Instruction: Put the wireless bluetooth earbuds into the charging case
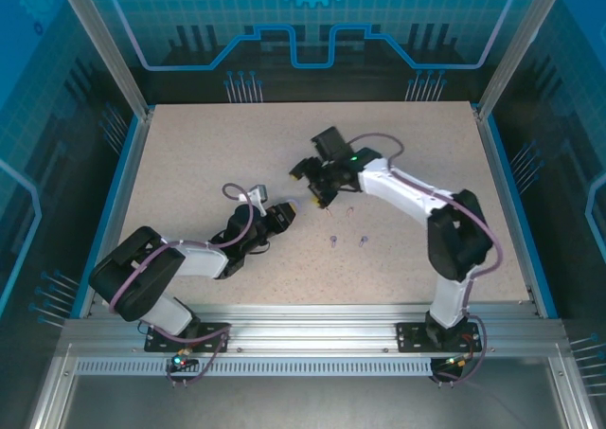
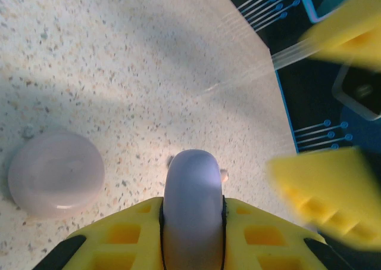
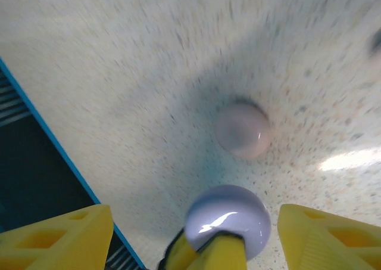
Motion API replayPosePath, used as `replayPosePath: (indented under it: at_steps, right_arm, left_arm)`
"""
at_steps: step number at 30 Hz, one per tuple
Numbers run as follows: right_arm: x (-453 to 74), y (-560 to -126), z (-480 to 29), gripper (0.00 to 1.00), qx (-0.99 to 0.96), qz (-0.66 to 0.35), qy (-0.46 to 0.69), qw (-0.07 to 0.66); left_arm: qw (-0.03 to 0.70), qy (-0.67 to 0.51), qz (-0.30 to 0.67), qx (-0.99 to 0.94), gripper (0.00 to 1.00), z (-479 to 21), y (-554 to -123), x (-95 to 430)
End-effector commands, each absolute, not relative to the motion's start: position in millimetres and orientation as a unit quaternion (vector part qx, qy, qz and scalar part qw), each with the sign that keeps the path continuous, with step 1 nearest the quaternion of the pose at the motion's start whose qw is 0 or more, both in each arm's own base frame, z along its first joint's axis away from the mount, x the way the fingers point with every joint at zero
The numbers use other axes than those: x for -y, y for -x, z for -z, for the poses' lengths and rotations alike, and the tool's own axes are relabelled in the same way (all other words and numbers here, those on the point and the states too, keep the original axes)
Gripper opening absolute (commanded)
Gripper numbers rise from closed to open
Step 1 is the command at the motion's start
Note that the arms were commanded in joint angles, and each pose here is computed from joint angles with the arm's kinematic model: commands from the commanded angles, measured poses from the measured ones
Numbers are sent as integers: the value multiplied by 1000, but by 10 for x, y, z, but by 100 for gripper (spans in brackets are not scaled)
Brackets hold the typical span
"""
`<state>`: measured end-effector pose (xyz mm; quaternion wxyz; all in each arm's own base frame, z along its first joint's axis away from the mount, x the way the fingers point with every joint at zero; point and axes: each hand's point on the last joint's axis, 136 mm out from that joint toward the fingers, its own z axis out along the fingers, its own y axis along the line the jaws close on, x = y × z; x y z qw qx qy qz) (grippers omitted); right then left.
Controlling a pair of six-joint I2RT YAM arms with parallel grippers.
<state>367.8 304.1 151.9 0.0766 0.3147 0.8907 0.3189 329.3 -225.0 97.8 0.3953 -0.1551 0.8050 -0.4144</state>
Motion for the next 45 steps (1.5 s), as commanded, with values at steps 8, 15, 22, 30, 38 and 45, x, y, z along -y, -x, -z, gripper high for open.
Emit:
replayPosePath:
  at_steps: [8, 15, 22, 30, 38, 45]
  right_arm:
    - [-1916, -3667, -2067, 82, -920, -231, -174, 264]
    - [-1974, -3303, -2085, 87, -877, -304, 13, 372]
    - [-2297, -2896, -1961, 87, -833, -424, 103, 340]
    - [-2667, -2906, -1896, 84, -819, -480, 135, 285]
    - [-2903, -2978, -1808, 82, -825, -477, 144, 265]
    - [-3032, -2986, -1801, 81, -826, -476, 152, 261]
  left_arm:
    - [362, 21, 455, -813, 10, -1422, -3212, 2474]
    - [315, -30, 504, -804, 11, -1683, -3196, 2346]
    - [287, -75, 523, -799, 11, -1813, -3062, 2387]
    - [284, -83, 537, -790, 11, -1884, -2988, 2404]
    - [284, -89, 541, -787, 10, -1926, -2961, 2409]
    - [285, -94, 542, -785, 8, -1946, -2952, 2414]
